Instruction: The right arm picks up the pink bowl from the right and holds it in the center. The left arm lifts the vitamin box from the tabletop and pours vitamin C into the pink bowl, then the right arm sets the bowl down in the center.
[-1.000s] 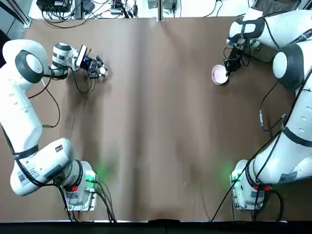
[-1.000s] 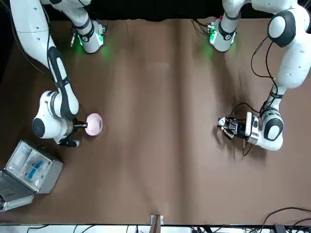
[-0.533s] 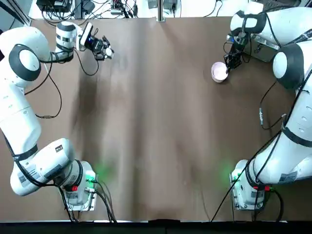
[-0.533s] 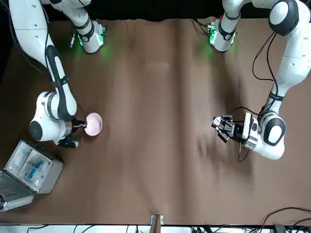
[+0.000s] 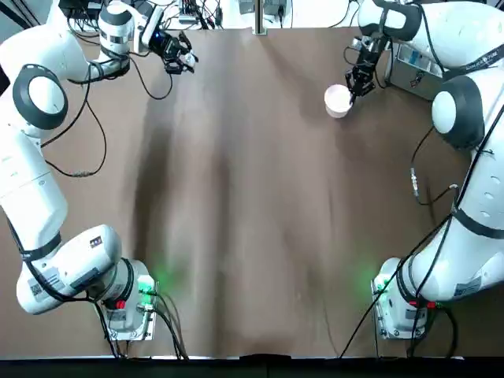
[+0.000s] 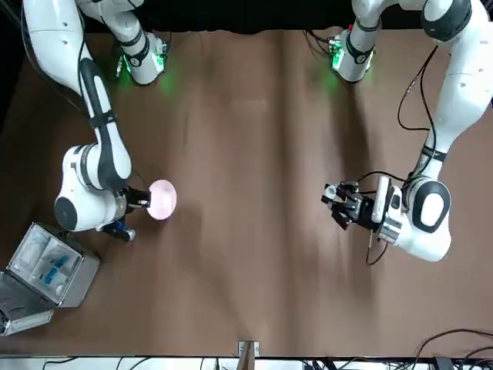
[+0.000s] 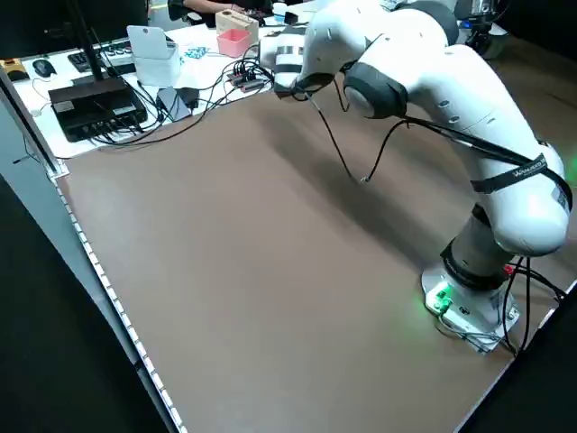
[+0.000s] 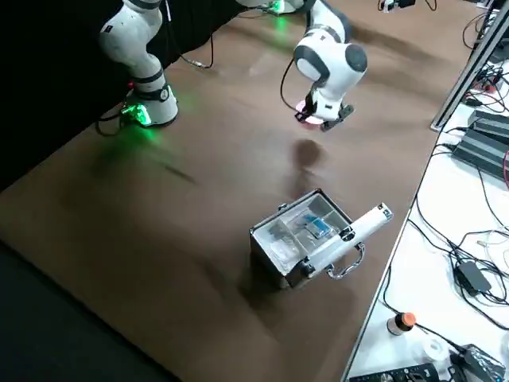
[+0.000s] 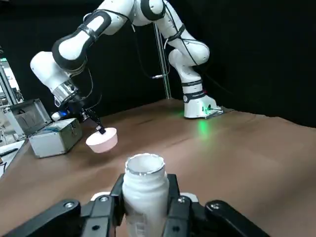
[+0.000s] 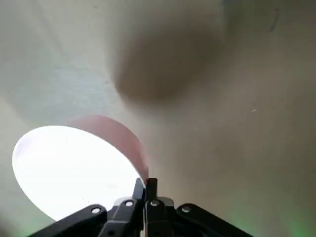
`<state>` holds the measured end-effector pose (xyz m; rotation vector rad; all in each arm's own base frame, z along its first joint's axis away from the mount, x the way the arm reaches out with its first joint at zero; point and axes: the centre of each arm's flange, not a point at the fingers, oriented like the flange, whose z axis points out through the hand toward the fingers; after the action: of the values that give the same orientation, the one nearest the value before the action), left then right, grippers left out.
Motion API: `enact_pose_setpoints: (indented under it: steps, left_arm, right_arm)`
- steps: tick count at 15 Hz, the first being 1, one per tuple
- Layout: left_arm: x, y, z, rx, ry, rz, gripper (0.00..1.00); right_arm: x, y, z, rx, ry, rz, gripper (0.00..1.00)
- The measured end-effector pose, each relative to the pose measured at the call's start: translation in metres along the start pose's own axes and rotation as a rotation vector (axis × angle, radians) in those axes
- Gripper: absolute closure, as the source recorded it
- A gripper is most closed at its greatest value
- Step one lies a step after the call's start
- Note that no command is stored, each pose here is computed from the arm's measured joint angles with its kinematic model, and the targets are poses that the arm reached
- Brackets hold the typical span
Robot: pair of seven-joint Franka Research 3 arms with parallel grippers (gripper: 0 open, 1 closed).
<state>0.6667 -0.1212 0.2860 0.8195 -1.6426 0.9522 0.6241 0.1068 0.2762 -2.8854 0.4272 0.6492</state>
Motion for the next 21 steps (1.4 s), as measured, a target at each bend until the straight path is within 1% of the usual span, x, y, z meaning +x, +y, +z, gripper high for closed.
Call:
enact_pose_setpoints:
  steps: [2, 3, 4, 7, 9, 10, 12, 14, 17, 19, 21]
  left_arm:
    - [0.007, -0.008, 0.009, 0.003, -0.02, 0.013, 0.64]
    - [0.009, -0.014, 0.018, 0.003, -0.035, 0.022, 0.64]
    - [0.012, -0.019, 0.025, 0.007, -0.042, 0.031, 0.64]
    - [0.037, -0.043, 0.057, 0.02, -0.076, 0.015, 0.64]
    - [0.056, -0.054, 0.081, -0.004, -0.125, 0.021, 0.64]
    - [0.065, -0.06, 0.091, -0.007, -0.147, 0.028, 0.64]
    - [0.082, -0.069, 0.105, 0.001, -0.186, 0.038, 0.64]
    - [0.095, -0.076, 0.117, 0.004, -0.228, 0.052, 0.64]
    - [0.108, -0.086, 0.141, -0.005, -0.321, 0.105, 0.64]
    - [0.117, -0.09, 0.157, -0.012, -0.357, 0.13, 0.64]
    - [0.125, -0.096, 0.168, 0.012, -0.382, 0.142, 0.64]
  right_arm:
    - [-0.009, -0.028, -0.012, 0.019, 0.01, 0.054, 0.98]
    - [-0.022, -0.058, -0.023, 0.049, 0.005, 0.107, 0.98]
    - [-0.03, -0.074, -0.027, 0.056, 0.004, 0.13, 0.98]
    - [-0.056, -0.12, -0.023, 0.046, 0.004, 0.19, 0.98]
    - [-0.075, -0.147, -0.016, 0.032, 0.005, 0.228, 0.98]
    - [-0.083, -0.16, -0.014, 0.034, 0.001, 0.27, 0.98]
    - [-0.097, -0.18, -0.015, 0.059, -0.012, 0.378, 0.98]
    - [-0.106, -0.192, -0.02, 0.075, -0.015, 0.418, 0.98]
    - [-0.123, -0.213, -0.02, 0.108, -0.065, 0.483, 0.98]
    - [-0.137, -0.229, -0.02, 0.114, -0.072, 0.512, 0.98]
    - [-0.149, -0.244, -0.019, 0.114, -0.076, 0.568, 0.98]
